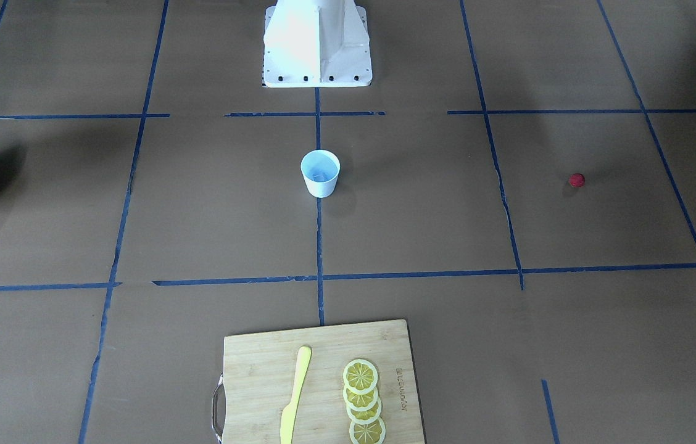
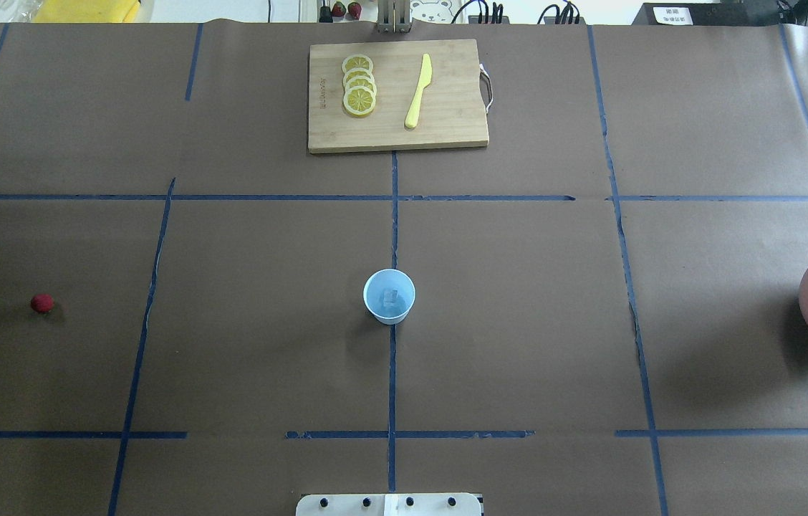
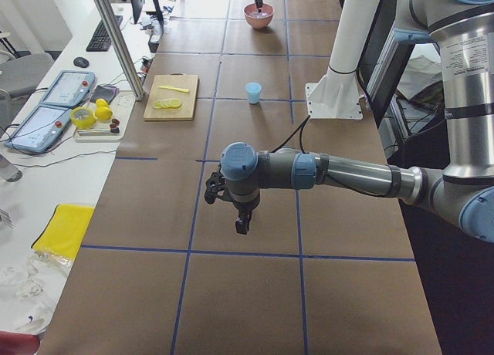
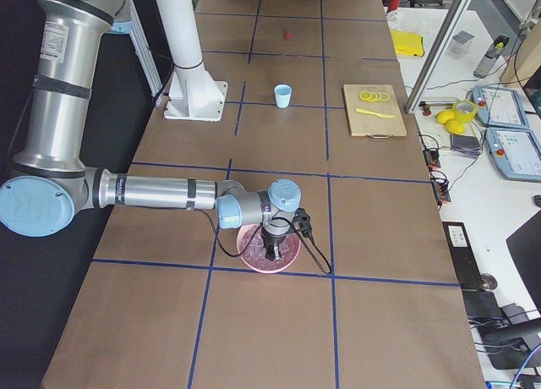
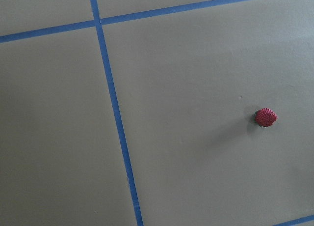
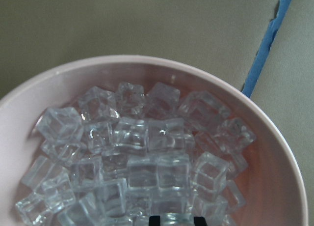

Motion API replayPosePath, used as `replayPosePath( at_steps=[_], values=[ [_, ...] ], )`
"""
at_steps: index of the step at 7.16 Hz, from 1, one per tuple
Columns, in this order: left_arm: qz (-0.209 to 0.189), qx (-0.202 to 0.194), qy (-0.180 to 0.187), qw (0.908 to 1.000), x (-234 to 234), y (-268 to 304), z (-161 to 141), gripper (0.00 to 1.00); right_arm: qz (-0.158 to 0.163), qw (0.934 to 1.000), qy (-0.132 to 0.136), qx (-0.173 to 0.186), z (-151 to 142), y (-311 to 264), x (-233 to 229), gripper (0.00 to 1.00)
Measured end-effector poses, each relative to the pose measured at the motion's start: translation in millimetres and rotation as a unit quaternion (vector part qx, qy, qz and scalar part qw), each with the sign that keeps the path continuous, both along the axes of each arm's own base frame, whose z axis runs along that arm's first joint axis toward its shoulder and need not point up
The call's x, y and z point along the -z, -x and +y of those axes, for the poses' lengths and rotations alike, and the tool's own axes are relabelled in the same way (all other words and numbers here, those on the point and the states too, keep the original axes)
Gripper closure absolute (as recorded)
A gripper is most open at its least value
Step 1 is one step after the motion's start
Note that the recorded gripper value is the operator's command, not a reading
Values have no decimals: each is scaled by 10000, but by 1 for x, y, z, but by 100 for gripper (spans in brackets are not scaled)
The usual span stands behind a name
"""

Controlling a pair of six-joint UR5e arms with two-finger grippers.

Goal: Put ice and strawberries in cup
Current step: 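Grasp a third ice cube from the pink bowl with the right gripper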

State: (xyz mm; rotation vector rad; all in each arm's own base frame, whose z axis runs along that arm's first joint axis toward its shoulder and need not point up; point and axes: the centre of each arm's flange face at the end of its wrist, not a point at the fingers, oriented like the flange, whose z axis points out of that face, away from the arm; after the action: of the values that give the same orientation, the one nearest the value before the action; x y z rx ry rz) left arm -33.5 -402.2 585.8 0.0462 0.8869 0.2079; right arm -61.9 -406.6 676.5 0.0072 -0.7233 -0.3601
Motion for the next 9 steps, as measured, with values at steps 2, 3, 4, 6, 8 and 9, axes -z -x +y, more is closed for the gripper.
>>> replayPosePath(
  at_steps=[2,3,4,6,8,9],
  values=[
    [4,-2,0,10000,0,0,0,0,-72,9996,-158,-233,-5,-15,22,100],
    [5,-1,-2,10000,0,0,0,0,-152,9983,-210,-515,-8,-19,53,100],
    [6,1,-5,10000,0,0,0,0,-264,9940,-18,-1065,-10,-20,91,100],
    [6,4,0,10000,0,0,0,0,-818,9654,1006,-2261,-17,4,172,100],
    [6,4,8,10000,0,0,1,0,-1284,9136,2249,-3134,-34,87,274,100],
    [6,2,13,10000,-1,0,1,0,-1400,8872,2671,-3492,-36,150,327,100]
  ],
)
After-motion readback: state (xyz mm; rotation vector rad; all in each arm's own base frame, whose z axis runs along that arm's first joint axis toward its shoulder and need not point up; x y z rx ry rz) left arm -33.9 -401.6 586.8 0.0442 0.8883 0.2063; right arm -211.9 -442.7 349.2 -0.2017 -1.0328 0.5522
